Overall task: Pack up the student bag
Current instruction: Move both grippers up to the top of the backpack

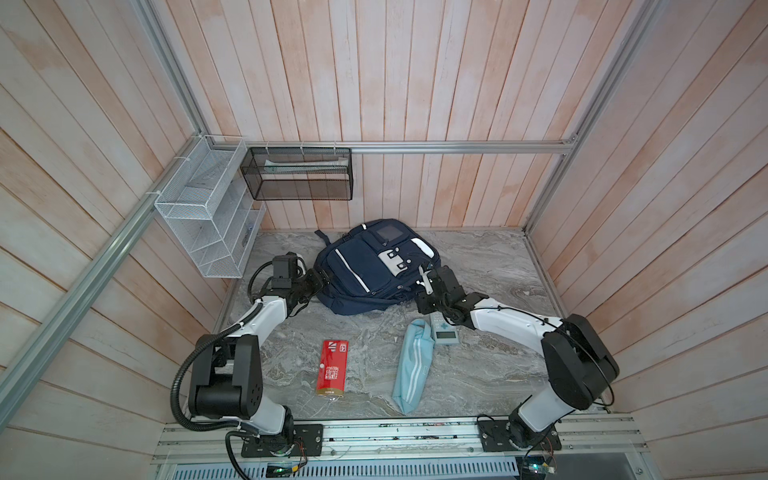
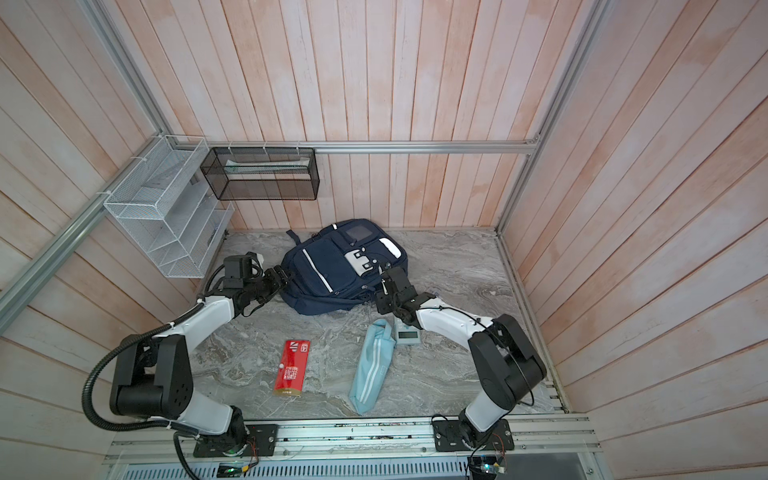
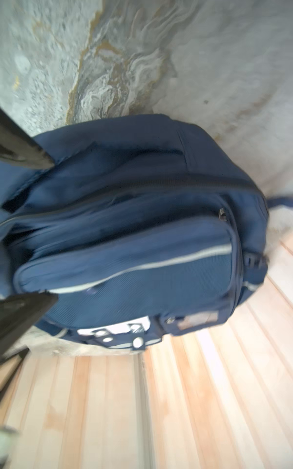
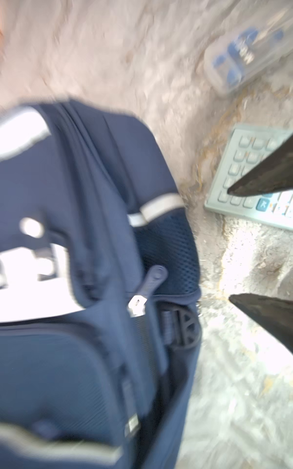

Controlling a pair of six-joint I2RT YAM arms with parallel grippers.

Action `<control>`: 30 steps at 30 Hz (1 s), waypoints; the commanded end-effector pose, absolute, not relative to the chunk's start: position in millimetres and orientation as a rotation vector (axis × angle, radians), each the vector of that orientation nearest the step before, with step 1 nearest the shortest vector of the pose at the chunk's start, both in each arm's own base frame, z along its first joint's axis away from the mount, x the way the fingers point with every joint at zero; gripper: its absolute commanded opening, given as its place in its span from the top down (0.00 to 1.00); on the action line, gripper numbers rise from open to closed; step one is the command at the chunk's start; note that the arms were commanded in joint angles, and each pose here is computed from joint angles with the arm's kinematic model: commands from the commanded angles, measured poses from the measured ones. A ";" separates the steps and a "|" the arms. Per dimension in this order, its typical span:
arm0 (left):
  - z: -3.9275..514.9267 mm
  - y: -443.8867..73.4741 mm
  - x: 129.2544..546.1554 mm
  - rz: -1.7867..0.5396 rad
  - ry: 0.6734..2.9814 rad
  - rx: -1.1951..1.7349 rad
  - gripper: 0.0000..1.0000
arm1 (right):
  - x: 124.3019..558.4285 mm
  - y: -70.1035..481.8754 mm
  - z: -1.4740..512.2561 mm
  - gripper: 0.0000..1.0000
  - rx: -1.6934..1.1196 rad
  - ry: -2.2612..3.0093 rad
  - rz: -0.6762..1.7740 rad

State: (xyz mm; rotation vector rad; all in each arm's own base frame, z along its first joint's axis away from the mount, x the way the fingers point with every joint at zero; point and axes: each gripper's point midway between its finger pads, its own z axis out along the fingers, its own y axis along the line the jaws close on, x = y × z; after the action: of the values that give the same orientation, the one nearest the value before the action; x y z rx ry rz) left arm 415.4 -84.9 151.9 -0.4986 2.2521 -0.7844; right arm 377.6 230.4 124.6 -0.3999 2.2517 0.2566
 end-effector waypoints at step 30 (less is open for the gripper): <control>60.3 -200.0 386.4 -0.932 2.418 -0.351 0.40 | 462.1 266.4 50.4 0.72 -1.658 1.587 -0.186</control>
State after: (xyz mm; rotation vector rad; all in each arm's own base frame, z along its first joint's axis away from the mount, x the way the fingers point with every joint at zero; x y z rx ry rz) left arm 380.7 -224.7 78.2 -0.2941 2.3992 -1.0218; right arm 456.1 268.8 61.5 -1.6126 1.5837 -0.1257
